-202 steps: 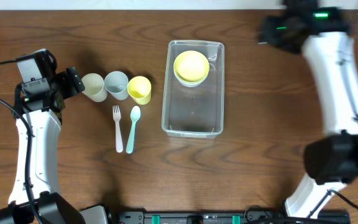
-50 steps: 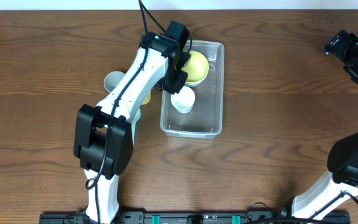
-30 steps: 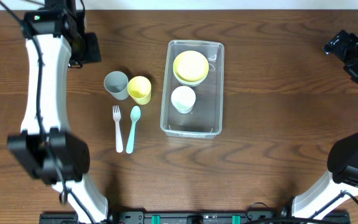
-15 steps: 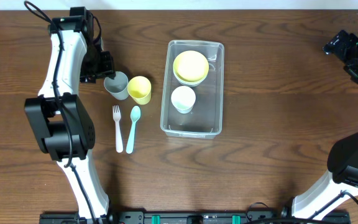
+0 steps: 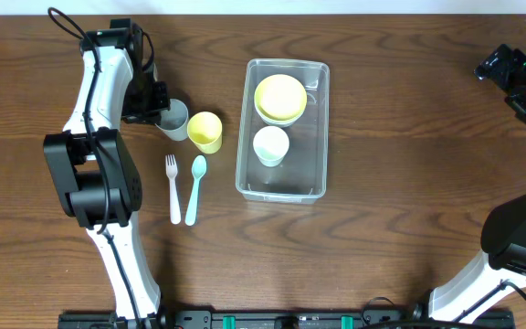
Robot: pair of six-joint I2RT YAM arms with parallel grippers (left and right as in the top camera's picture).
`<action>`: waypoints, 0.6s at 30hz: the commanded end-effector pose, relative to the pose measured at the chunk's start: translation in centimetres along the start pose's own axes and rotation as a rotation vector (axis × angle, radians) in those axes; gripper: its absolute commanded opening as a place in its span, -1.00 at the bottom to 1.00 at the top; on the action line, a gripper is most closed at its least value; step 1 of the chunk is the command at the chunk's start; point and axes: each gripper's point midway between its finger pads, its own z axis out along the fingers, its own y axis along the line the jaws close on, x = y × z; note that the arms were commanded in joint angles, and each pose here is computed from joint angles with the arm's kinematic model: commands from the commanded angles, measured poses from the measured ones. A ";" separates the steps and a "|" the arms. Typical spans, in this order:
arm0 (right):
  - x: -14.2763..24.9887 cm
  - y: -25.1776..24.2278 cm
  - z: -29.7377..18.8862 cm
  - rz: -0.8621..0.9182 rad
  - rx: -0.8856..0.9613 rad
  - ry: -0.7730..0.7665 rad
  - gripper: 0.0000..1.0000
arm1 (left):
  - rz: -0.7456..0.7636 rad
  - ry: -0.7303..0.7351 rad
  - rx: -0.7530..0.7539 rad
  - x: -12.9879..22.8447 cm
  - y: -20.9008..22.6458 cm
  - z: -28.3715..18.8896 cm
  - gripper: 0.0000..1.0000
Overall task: Pack container
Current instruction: 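Move the left gripper to the grey cup, grasp and lift, then place the grey cup into the white cup in the container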
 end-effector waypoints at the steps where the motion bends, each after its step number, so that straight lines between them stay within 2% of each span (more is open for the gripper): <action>1: 0.0 -0.3 0.3 0.015 0.006 0.008 0.99 | 0.004 -0.106 -0.045 -1.4 0.7 -4.2 -0.88; 5: 0.0 -0.2 0.3 0.015 0.006 0.008 0.99 | 0.024 -0.299 -0.028 -2.7 -0.4 -11.8 -0.88; 9: 0.0 -0.2 0.3 0.015 0.006 0.008 0.98 | 0.103 -0.441 0.004 -1.9 -4.0 -17.2 -0.88; 12: 0.0 -0.3 0.3 0.016 0.006 0.009 0.98 | 0.198 -0.437 0.050 -0.4 -8.4 -17.5 -0.88; 18: 0.0 -0.3 0.3 0.015 0.006 0.008 0.98 | 0.423 -0.352 0.082 3.9 -17.0 -14.9 -0.88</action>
